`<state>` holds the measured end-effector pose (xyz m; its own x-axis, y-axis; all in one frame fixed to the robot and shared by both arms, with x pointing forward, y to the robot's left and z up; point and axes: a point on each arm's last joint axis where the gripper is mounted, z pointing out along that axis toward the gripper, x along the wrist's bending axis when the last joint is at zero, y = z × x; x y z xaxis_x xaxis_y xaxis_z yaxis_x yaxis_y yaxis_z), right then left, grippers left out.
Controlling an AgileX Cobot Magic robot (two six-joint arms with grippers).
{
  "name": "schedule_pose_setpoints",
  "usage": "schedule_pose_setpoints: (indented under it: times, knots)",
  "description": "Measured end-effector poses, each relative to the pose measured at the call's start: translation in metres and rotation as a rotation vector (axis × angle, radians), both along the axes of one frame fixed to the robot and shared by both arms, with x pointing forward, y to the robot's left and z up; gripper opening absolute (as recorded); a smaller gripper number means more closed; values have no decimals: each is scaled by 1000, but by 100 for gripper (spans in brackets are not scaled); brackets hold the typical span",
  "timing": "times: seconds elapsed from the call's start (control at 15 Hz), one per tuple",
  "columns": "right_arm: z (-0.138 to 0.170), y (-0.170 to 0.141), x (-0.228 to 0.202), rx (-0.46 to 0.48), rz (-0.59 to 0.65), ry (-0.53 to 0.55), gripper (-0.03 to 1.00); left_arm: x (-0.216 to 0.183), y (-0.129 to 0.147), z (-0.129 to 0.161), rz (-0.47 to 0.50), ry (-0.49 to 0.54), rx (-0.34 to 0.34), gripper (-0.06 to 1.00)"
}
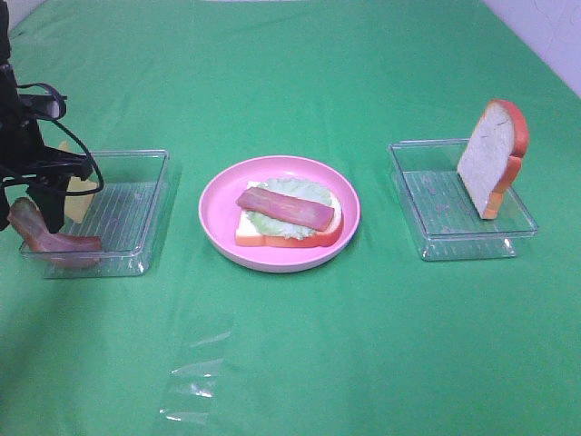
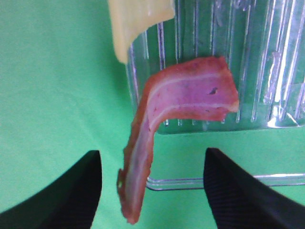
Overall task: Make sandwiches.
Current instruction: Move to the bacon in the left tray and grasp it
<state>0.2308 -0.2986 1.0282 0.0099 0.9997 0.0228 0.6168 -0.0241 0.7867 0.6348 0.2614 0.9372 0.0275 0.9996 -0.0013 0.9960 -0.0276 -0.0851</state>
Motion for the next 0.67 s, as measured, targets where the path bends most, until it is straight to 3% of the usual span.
schedule_pose_setpoints:
  times: [0.27, 0.4, 0.6, 0.67]
  knots:
    - [0, 0, 0, 0, 0, 0, 92, 0, 0, 0, 17, -4, -4, 53]
    - [0, 0, 0, 0, 0, 0, 92, 0, 0, 0, 18, -4, -3, 37]
    - [0, 0, 0, 0, 0, 0, 92, 2, -1, 0, 18, -22, -5, 0]
    - [0, 0, 0, 0, 0, 0, 92, 2, -1, 0, 19, -27, -6, 0]
